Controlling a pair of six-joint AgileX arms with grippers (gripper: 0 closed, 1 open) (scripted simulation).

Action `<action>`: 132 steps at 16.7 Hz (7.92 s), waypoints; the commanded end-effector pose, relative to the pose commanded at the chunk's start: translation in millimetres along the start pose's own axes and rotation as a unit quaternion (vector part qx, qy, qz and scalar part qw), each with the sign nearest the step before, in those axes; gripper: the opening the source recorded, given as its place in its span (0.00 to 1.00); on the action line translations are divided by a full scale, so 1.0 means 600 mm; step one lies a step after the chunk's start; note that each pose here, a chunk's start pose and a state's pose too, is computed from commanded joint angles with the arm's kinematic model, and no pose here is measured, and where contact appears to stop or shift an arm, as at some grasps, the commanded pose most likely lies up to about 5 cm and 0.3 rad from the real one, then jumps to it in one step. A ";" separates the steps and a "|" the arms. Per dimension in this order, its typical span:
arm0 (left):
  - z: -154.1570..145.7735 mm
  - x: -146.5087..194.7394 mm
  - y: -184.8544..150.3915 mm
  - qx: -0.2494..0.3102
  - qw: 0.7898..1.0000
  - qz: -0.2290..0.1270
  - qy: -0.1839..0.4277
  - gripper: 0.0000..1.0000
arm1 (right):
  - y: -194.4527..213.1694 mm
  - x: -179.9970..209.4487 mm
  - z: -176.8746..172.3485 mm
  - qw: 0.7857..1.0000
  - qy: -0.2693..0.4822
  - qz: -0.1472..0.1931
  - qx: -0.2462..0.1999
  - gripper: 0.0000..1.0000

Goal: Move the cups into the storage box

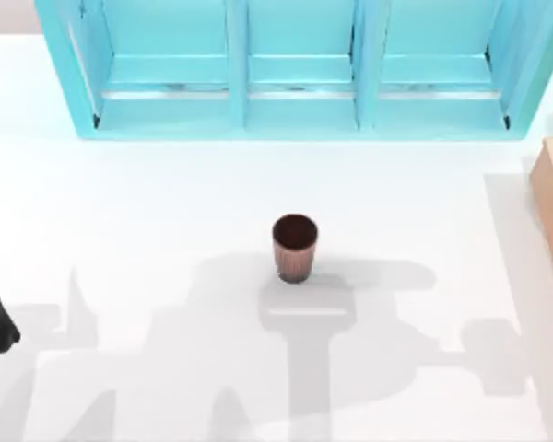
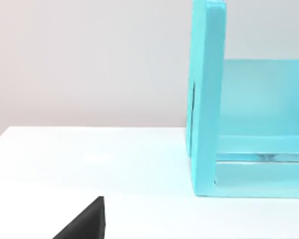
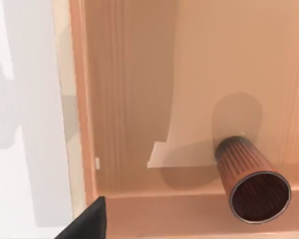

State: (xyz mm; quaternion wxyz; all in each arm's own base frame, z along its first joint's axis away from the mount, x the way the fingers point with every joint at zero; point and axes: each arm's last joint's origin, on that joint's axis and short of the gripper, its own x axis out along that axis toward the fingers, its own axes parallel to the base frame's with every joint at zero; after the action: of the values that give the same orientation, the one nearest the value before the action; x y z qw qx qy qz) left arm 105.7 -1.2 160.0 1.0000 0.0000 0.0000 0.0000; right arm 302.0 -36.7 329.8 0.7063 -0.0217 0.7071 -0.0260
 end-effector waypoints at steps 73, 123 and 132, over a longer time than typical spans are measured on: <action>0.000 0.000 0.000 0.000 1.000 0.000 0.000 1.00 | 0.470 0.104 0.076 0.998 -0.049 0.033 0.002 0.00; 0.000 0.000 0.000 0.000 1.000 0.000 0.000 1.00 | -0.074 0.178 0.031 0.997 0.009 0.073 0.004 0.75; 0.000 0.000 0.000 0.000 1.000 0.000 0.000 1.00 | -0.074 0.178 0.031 0.997 0.009 0.073 0.004 1.00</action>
State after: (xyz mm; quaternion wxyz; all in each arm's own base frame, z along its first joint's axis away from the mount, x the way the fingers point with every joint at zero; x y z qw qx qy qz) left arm 105.7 -1.2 160.0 1.0000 0.0000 0.0000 0.0000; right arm 320.0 -88.2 226.3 0.7003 0.0331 0.7127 0.0232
